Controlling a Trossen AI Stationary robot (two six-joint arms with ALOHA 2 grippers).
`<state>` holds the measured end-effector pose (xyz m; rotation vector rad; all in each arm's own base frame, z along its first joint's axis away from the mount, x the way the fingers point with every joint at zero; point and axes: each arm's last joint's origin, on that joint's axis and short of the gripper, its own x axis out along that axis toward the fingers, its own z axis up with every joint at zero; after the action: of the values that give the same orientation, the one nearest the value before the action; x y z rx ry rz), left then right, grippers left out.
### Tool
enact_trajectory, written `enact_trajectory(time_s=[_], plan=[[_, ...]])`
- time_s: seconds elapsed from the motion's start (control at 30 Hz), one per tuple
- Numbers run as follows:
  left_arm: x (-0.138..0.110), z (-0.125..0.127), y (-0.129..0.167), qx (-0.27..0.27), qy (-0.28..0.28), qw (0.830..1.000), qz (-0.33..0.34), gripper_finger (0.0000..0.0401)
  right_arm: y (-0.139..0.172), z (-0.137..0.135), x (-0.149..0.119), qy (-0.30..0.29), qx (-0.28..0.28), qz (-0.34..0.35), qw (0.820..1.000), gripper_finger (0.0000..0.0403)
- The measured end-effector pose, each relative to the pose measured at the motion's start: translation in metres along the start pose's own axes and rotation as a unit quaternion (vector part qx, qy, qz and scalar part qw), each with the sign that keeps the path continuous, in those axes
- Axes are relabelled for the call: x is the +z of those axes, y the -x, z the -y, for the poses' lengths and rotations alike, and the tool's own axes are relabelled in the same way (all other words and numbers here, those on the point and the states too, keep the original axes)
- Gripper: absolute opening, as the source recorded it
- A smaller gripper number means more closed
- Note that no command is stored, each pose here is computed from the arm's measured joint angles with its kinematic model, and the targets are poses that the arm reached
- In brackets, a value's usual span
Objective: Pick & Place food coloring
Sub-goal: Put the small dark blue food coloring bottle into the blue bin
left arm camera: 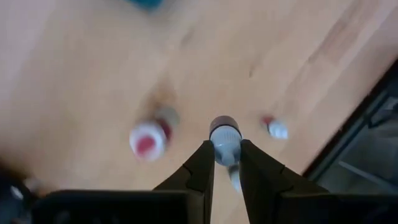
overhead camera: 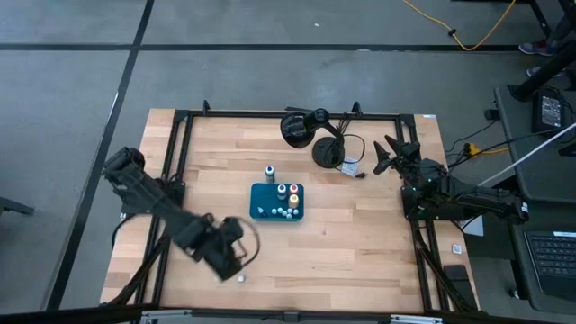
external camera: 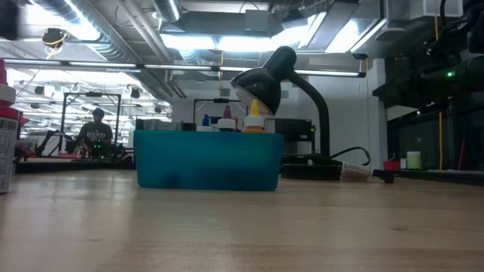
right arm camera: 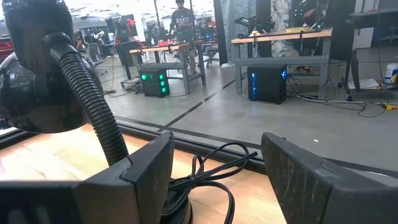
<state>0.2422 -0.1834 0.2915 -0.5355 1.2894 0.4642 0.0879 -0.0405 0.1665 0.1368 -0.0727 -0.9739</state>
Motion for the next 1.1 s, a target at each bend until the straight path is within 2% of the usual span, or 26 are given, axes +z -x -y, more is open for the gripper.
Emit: enact_trajectory(time_s=[0.27,0.57,0.73,0.87,1.1], plan=[[0.068,-0.032,-0.002,0.008,-0.056,0.998,0.011,0.0054,0.0,0.0,0.0,0.0,0.0,0.0,1.0,0.0244],[0.122,-0.064,-0.01,0.051,-0.084,0.993,0.063,0.0054,0.0,0.0,0.0,0.0,0.0,0.0,1.0,0.0244],[0.14,-0.074,-0.024,0.082,-0.098,0.99,0.051,0.0054,0.0,0.0,0.0,0.0,0.0,0.0,1.0,0.0244],[0.15,-0.077,-0.039,0.111,-0.13,0.985,0.039,0.0054,0.0,0.0,0.0,0.0,0.0,0.0,1.0,0.0244],[0.164,-0.073,-0.074,0.13,-0.164,0.978,0.013,0.0054,0.0,0.0,0.0,0.0,0.0,0.0,1.0,0.0244]])
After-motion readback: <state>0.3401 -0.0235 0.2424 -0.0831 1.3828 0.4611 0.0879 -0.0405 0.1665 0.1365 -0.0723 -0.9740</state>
